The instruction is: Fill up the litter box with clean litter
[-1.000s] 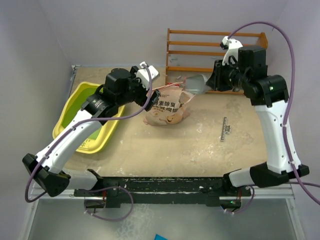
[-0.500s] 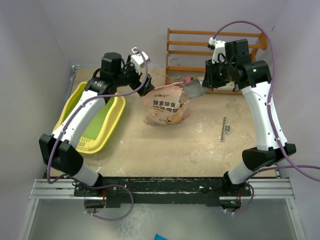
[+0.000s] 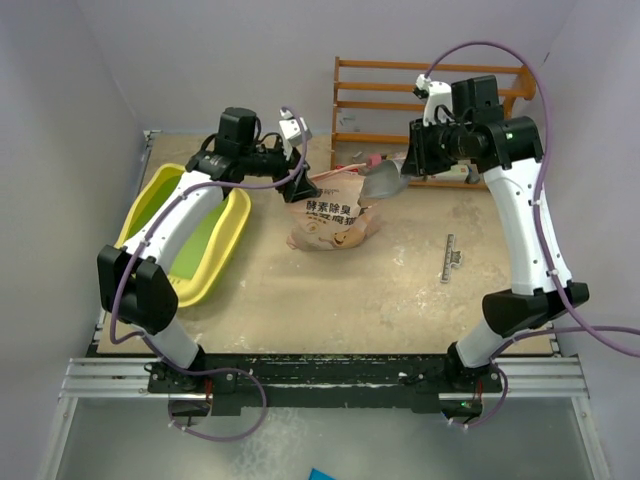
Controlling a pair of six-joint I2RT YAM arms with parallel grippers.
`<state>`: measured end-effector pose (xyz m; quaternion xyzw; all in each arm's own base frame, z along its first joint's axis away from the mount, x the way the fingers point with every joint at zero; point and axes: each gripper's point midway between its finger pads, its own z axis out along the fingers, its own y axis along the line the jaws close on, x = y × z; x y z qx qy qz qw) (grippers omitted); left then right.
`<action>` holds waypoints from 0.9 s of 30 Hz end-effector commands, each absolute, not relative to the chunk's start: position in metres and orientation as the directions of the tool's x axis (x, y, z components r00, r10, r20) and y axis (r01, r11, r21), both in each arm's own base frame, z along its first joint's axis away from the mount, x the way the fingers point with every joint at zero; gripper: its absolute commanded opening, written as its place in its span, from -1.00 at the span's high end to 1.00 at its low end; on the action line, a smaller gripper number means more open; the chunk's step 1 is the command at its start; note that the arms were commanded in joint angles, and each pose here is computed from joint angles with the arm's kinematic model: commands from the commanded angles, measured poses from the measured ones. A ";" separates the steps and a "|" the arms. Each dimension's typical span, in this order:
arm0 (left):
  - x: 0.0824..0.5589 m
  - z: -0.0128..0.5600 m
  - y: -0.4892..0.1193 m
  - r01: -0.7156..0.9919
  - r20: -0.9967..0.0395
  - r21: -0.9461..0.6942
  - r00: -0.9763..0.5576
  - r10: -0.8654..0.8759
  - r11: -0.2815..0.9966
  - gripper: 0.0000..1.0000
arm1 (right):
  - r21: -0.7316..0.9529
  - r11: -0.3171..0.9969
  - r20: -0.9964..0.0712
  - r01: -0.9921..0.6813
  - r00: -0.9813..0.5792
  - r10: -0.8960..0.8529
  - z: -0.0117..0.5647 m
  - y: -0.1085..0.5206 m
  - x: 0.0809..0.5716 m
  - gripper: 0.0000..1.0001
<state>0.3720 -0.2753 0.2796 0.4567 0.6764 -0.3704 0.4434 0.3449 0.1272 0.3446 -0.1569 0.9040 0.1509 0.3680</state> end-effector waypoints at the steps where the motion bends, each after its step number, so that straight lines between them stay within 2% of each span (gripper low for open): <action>1: 0.369 0.301 -0.277 0.964 -0.959 -0.034 -0.105 0.263 0.262 -0.63 | 0.165 0.887 -0.733 -0.432 -0.655 -0.182 0.356 0.131 0.341 1.00; 6: 0.374 0.295 -0.277 0.956 -0.959 -0.050 -0.127 0.254 0.290 -0.02 | 0.157 0.896 -0.725 -0.416 -0.664 -0.181 0.353 0.127 0.339 1.00; 9: 0.376 0.298 -0.276 0.949 -0.961 -0.045 -0.126 0.244 0.312 0.53 | 0.159 0.899 -0.710 -0.409 -0.680 -0.184 0.349 0.126 0.336 1.00; 10: 0.375 0.299 -0.275 0.948 -0.962 -0.043 -0.124 0.242 0.316 0.66 | 0.163 0.897 -0.705 -0.411 -0.685 -0.185 0.347 0.126 0.334 1.00; 14: 0.369 0.305 -0.275 0.949 -0.966 -0.051 -0.125 0.226 0.310 1.00 | 0.177 0.897 -0.672 -0.405 -0.716 -0.190 0.335 0.126 0.330 1.00; 22: 0.344 0.323 -0.279 0.964 -0.973 -0.075 -0.127 0.193 0.254 1.00 | 0.175 0.908 -0.637 -0.382 -0.747 -0.191 0.325 0.122 0.323 1.00; 27: 0.337 0.325 -0.281 0.962 -0.969 -0.077 -0.134 0.208 0.263 1.00 | 0.164 0.916 -0.634 -0.366 -0.750 -0.186 0.325 0.117 0.319 1.00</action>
